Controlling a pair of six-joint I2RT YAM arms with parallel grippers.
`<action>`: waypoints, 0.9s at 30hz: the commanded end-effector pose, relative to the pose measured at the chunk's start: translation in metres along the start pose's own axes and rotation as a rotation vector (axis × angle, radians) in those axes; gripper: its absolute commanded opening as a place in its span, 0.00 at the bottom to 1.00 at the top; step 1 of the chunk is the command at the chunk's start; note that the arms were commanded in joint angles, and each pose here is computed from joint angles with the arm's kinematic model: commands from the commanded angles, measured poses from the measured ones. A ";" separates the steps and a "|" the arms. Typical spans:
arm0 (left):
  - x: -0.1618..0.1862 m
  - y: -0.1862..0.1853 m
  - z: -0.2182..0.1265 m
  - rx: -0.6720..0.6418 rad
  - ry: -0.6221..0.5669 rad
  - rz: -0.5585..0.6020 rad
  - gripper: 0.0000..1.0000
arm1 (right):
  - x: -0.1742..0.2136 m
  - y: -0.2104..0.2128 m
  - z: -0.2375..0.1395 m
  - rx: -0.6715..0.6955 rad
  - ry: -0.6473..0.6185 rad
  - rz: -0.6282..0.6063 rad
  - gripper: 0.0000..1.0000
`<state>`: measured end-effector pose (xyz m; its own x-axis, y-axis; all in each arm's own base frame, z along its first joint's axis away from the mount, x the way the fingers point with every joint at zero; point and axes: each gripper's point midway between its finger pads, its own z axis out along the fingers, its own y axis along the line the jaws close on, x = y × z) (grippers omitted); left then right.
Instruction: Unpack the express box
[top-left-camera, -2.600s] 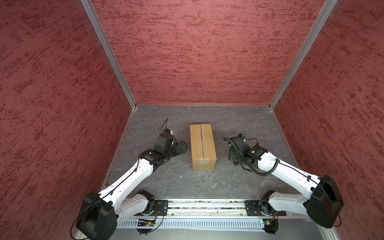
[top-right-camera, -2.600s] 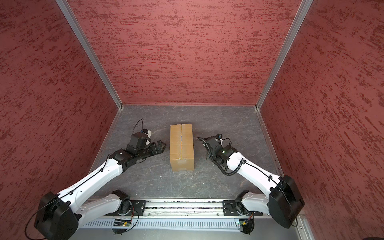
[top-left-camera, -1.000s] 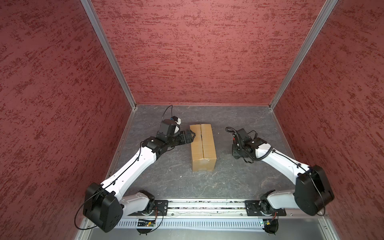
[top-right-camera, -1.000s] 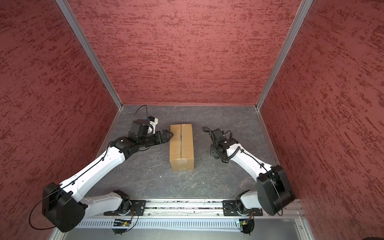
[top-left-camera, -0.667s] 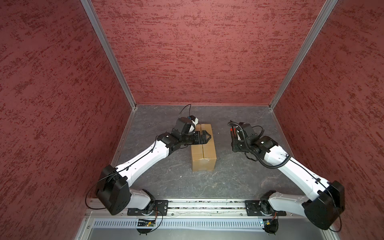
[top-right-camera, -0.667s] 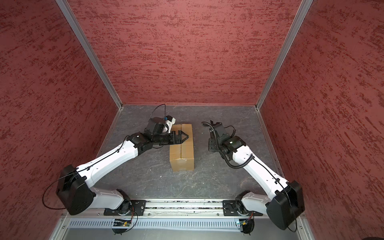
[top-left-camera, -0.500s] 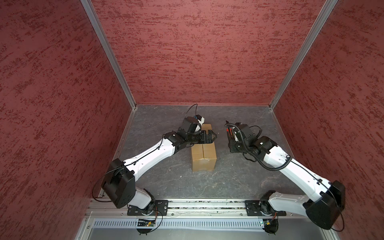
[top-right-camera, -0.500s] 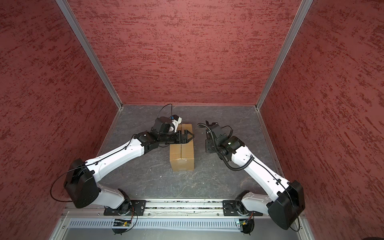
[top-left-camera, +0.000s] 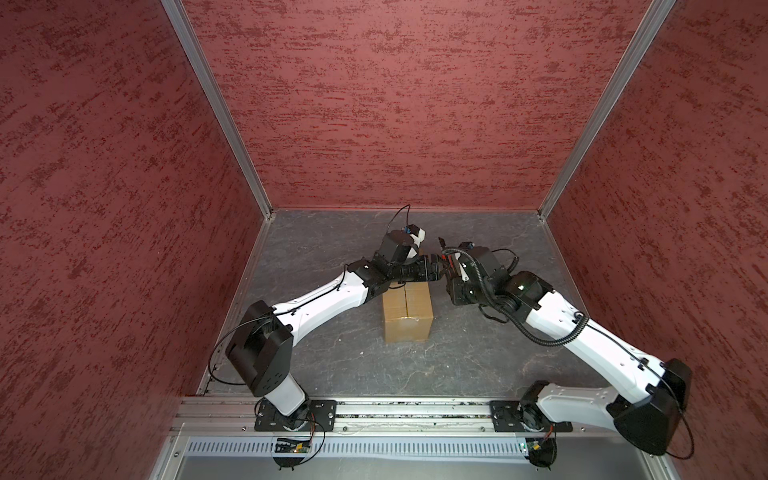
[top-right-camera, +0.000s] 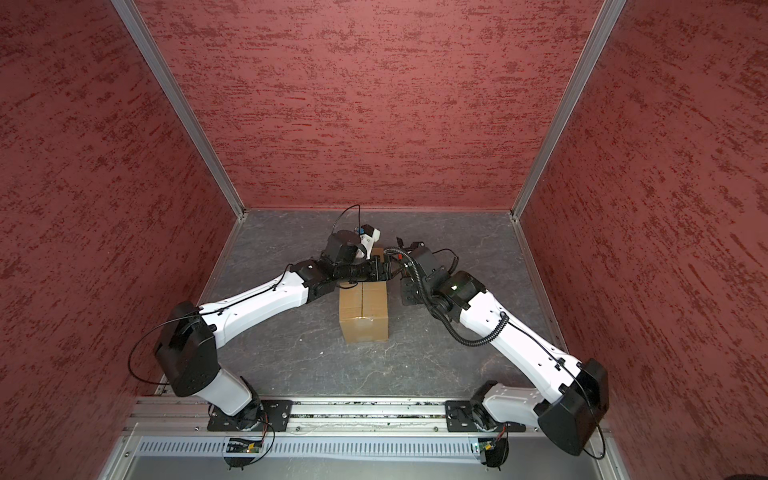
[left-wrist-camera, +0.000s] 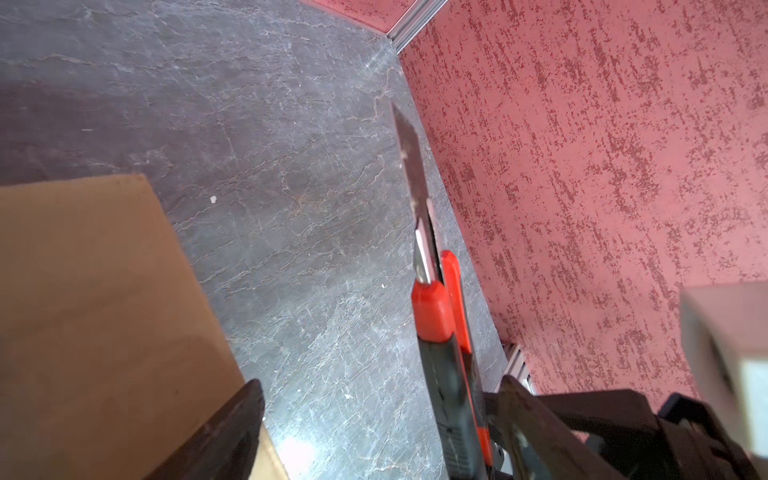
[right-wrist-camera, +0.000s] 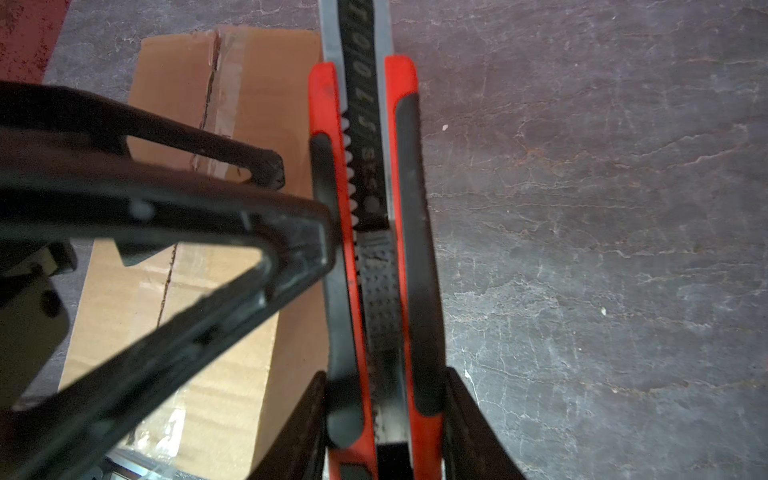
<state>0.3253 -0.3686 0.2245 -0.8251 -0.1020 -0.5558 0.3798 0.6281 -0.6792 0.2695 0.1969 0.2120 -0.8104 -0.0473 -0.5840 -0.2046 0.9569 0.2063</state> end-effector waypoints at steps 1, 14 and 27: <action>-0.014 -0.015 0.003 0.043 -0.041 0.003 0.86 | -0.013 0.013 -0.010 -0.037 -0.043 -0.002 0.03; -0.016 -0.023 0.014 0.090 -0.037 -0.026 0.56 | -0.019 0.028 -0.013 -0.075 -0.068 -0.021 0.03; -0.015 -0.020 0.013 0.122 -0.040 -0.059 0.24 | -0.021 0.032 -0.012 -0.090 -0.083 -0.015 0.04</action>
<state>0.3354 -0.3896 0.2401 -0.8331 -0.1670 -0.5273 0.3709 0.5386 -0.7565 0.2673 0.2159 0.2211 -0.7914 -0.0670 -0.6076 -0.2544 0.9399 0.2277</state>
